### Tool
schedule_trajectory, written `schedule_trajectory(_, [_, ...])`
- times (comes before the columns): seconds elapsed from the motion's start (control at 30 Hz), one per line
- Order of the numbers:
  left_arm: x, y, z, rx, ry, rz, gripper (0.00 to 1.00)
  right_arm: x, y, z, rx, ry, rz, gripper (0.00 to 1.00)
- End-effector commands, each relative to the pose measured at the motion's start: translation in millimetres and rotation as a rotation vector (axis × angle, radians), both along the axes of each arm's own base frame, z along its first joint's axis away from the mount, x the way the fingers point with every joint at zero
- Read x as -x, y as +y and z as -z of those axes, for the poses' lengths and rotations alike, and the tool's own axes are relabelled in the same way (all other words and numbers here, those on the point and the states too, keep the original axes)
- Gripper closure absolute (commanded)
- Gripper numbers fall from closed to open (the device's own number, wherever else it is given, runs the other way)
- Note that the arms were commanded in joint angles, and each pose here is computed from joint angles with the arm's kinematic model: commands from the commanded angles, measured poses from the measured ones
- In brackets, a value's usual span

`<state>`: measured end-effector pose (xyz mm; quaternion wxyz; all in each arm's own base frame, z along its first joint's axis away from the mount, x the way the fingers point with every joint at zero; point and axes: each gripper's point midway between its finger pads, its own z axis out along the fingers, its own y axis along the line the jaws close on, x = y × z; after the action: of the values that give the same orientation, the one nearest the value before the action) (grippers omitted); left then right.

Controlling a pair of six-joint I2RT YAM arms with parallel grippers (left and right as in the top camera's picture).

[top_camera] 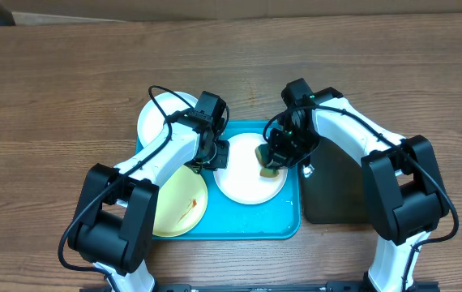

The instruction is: Clean dirty plates on tray and stack at the side

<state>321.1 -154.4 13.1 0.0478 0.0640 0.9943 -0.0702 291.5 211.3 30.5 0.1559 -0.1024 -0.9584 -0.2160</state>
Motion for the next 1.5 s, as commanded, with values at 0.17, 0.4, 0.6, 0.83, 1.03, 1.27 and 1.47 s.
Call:
schedule_trajectory(0.17, [4, -2, 5, -0.004, 0.021, 0.01, 0.96, 44, -2, -12, -0.047, 0.157, -0.091, 0.96])
schedule_trajectory(0.4, [4, -2, 5, -0.004, 0.021, 0.01, 0.96, 46, 10, -25, -0.142, 0.153, -0.109, 0.96])
schedule_trajectory(0.6, [4, -2, 5, -0.004, 0.021, 0.01, 0.96, 29, 35, -40, -0.316, 0.09, -0.099, 0.96])
schedule_trajectory(0.83, [4, -2, 5, -0.004, 0.021, 0.01, 0.96, 22, 34, -75, -0.374, 0.056, -0.094, 0.96])
schedule_trajectory(1.03, [4, -2, 5, -0.004, 0.021, 0.01, 0.96, 37, 33, -79, -0.34, 0.086, -0.111, 0.96])
schedule_trajectory(1.27, [5, -2, 5, -0.005, 0.022, 0.01, 0.96, 64, 59, -55, -0.277, 0.135, -0.127, 0.96])
schedule_trajectory(1.47, [5, -2, 6, -0.006, 0.024, 0.01, 0.96, 80, 55, -33, -0.113, 0.164, -0.101, 0.96])
